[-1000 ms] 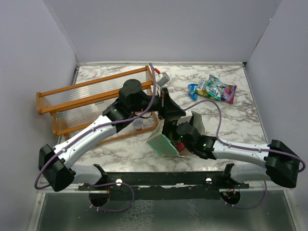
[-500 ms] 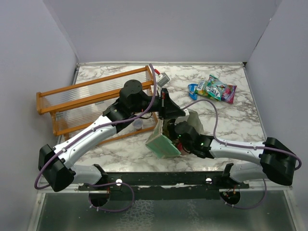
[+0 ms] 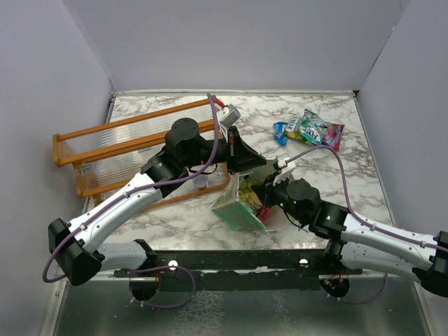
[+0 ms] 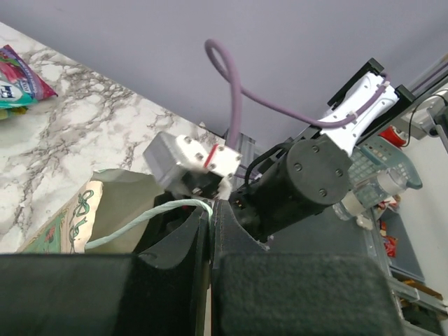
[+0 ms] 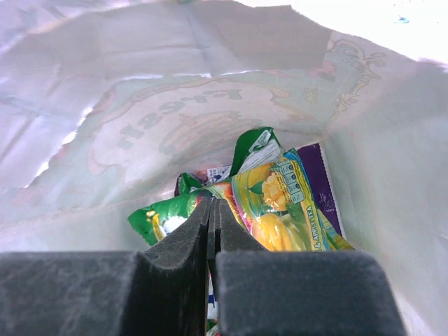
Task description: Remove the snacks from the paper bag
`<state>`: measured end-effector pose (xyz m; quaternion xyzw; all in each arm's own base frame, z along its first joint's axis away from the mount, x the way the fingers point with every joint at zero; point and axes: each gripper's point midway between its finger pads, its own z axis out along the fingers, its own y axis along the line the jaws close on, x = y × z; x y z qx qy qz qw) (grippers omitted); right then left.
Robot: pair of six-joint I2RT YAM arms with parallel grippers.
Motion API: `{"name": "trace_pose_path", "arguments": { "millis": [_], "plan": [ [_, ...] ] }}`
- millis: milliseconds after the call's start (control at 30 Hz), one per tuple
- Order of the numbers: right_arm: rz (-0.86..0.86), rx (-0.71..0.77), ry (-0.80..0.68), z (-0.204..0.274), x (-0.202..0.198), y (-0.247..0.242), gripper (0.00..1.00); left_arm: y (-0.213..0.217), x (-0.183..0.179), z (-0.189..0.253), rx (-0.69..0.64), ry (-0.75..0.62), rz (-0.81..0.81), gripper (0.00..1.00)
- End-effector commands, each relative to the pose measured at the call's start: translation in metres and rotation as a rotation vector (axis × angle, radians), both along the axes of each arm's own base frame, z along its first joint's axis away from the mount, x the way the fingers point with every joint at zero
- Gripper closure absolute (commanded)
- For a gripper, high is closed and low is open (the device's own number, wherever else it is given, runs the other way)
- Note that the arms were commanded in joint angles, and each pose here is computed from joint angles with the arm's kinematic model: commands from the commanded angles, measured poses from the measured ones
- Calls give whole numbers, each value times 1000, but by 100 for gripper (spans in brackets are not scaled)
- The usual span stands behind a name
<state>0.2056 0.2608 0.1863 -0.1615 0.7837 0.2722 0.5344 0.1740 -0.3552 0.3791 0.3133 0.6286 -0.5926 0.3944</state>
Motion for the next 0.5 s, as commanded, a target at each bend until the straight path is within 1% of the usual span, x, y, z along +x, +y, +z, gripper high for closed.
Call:
{"name": "trace_pose_path", "arguments": {
  "millis": [0, 200, 233, 267, 300, 400, 467],
  "plan": [
    [31, -5, 21, -3, -12, -8, 99, 5, 3, 10, -10, -68, 39, 100],
    [1, 19, 39, 9, -14, -17, 99, 5, 6, 11, -8, -79, 57, 100],
    [-11, 3, 54, 7, -14, -19, 96, 5, 6, 12, -11, -81, 56, 100],
    [-32, -17, 78, 3, -13, -22, 88, 6, 6, 14, -15, -83, 59, 100],
    [-45, -40, 113, -2, -14, -23, 84, 6, 6, 16, -23, -86, 62, 100],
    [-19, -128, 201, -21, -23, -22, 74, 2, 6, 25, -50, -98, 47, 100],
    [4, -163, 232, -32, -28, -21, 65, -1, 7, 34, -66, -115, 35, 100]
  ]
}}
